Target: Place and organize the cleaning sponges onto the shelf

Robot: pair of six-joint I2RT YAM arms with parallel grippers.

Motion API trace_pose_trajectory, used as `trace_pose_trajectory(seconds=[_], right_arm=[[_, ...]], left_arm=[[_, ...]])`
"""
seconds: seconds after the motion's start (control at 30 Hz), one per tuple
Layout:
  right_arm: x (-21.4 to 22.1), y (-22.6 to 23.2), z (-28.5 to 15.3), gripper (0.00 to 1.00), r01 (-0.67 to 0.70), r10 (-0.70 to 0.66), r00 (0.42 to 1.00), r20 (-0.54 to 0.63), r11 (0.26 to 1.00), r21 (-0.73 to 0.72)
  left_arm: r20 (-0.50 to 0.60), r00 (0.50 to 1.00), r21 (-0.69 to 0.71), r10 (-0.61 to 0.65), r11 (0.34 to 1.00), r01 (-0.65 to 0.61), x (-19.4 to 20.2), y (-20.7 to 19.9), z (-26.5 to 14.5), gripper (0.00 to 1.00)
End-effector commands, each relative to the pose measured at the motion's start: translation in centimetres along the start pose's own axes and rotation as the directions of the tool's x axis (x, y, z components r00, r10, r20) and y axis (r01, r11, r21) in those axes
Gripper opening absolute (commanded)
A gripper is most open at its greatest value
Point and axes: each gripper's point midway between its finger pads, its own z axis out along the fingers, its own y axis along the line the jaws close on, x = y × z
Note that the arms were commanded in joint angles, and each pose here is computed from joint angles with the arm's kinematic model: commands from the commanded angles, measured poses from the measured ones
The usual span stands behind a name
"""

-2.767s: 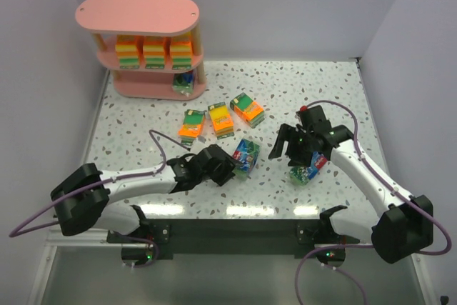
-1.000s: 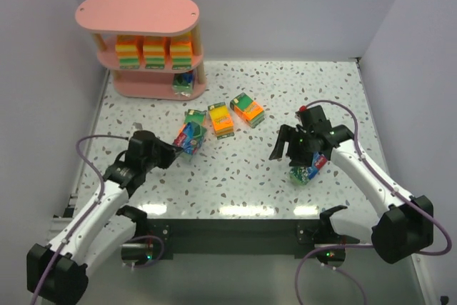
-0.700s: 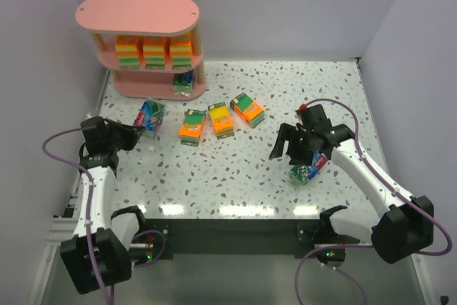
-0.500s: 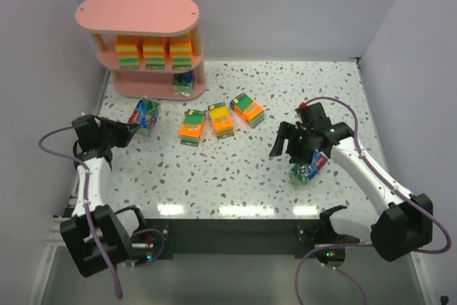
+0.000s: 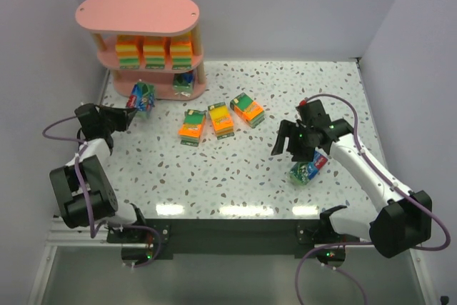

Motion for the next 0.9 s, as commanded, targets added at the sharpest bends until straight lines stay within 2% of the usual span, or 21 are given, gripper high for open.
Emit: trace_pose_trajectory(seconds=[0.0,0.3,0.47,0.87], right_arm=[[-0.8,-0.1,-0.6,0.78,0.004,-0.005,1.000,0.030,1.000,0.020],[-1.2,-0.6,-1.4,0.78,0.000,-0.003,0.998,0.057,0.999,0.053],[-1.2,-1.0,-1.8,0.78,-0.001,-0.003,0.998,0.063,0.998,0.070],[-2.0,-0.9,-2.1,0.78,0.001,-0.008,0.997,0.072,0.996,0.092]], left_arm=[[0.074,0.996,0.138,0.038,0.989,-0.048,-2.1,-5.3,1.5,0.00],[0.089,0.996,0.152,-0.031,0.988,0.017,-1.9,-7.8,7.1,0.00],[0.103,0.992,0.137,-0.075,0.989,0.060,-2.2,-7.3,9.4,0.00],[0.044,0.990,0.156,-0.131,0.980,0.122,0.6,-6.3,14.2,0.00]])
